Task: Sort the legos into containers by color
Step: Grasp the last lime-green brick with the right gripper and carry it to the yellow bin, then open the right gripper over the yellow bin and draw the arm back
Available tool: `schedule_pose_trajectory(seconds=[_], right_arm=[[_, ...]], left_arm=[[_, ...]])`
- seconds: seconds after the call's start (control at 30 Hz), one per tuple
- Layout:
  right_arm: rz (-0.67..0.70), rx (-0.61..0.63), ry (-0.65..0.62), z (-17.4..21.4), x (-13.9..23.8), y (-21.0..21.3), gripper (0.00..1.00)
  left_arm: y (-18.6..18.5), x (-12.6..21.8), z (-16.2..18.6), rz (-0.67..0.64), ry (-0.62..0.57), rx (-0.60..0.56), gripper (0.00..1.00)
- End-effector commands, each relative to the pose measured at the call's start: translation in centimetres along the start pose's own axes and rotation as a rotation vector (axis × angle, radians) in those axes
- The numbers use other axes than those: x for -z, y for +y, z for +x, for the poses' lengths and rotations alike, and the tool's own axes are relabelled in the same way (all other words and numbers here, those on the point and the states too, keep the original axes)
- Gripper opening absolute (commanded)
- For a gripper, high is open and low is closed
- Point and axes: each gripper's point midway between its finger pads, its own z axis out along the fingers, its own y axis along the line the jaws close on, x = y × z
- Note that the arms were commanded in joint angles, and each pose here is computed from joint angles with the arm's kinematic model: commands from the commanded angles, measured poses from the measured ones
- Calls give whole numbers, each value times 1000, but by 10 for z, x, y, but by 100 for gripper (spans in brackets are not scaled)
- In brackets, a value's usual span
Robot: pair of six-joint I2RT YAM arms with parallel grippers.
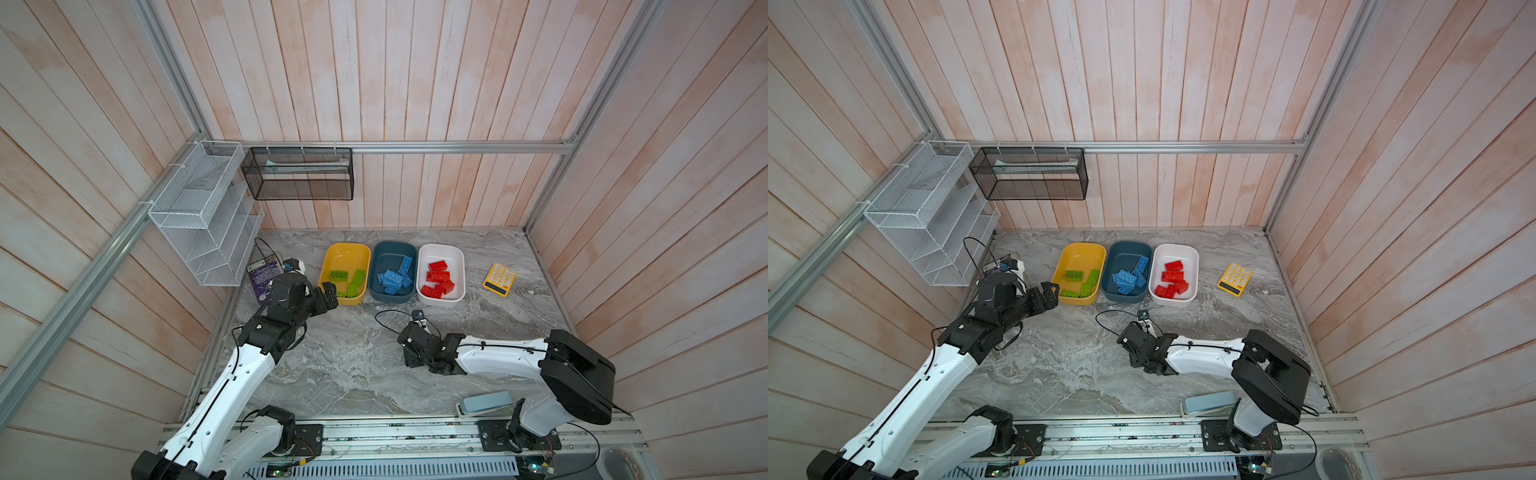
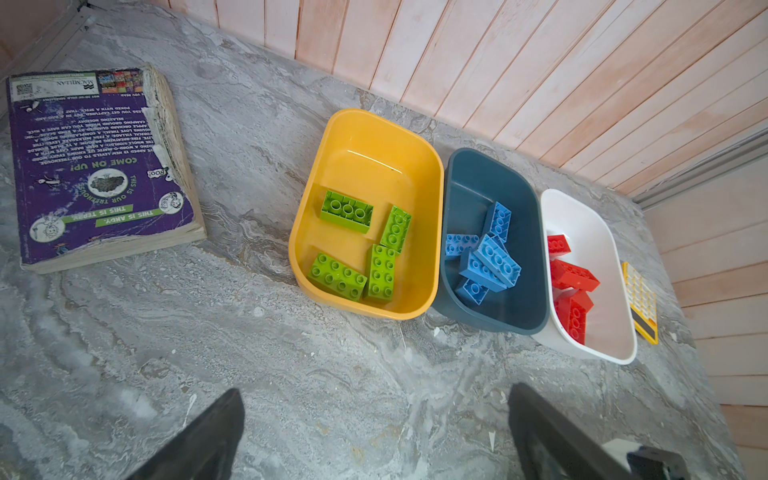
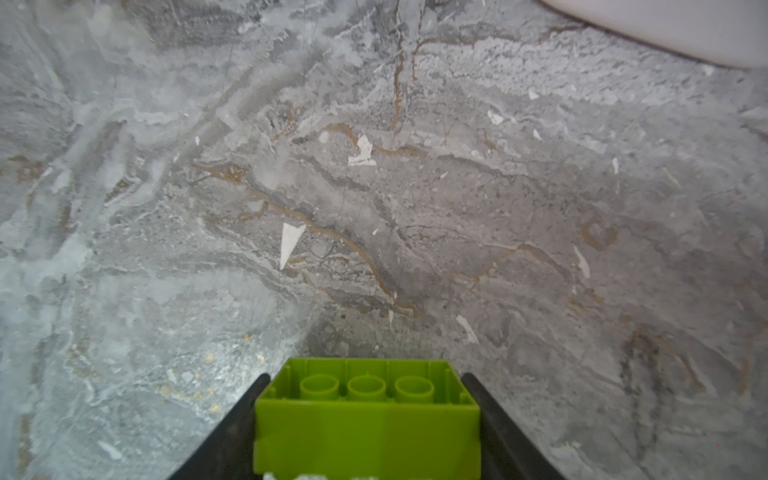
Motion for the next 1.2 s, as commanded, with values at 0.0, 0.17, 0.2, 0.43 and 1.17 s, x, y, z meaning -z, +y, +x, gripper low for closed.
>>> schedule_pose_trajectory(seconds=[0.0, 0.17, 0.2, 0.43, 1.17], right_arm=[[-41, 28, -53, -23, 18, 14, 58], [-163, 99, -125, -69, 45, 55, 57], [-187, 118, -142, -80, 50, 65, 56], [-313, 218, -235, -158, 60, 129, 55], [-389, 213, -224, -255, -30, 176, 80]], left_arm=[[3, 9, 0, -4, -22, -7, 100], [5, 25, 6, 26, -56, 19, 100], [7, 29, 8, 31, -65, 24, 100], [13, 60, 14, 65, -134, 43, 100], [22, 85, 18, 76, -203, 70, 100]])
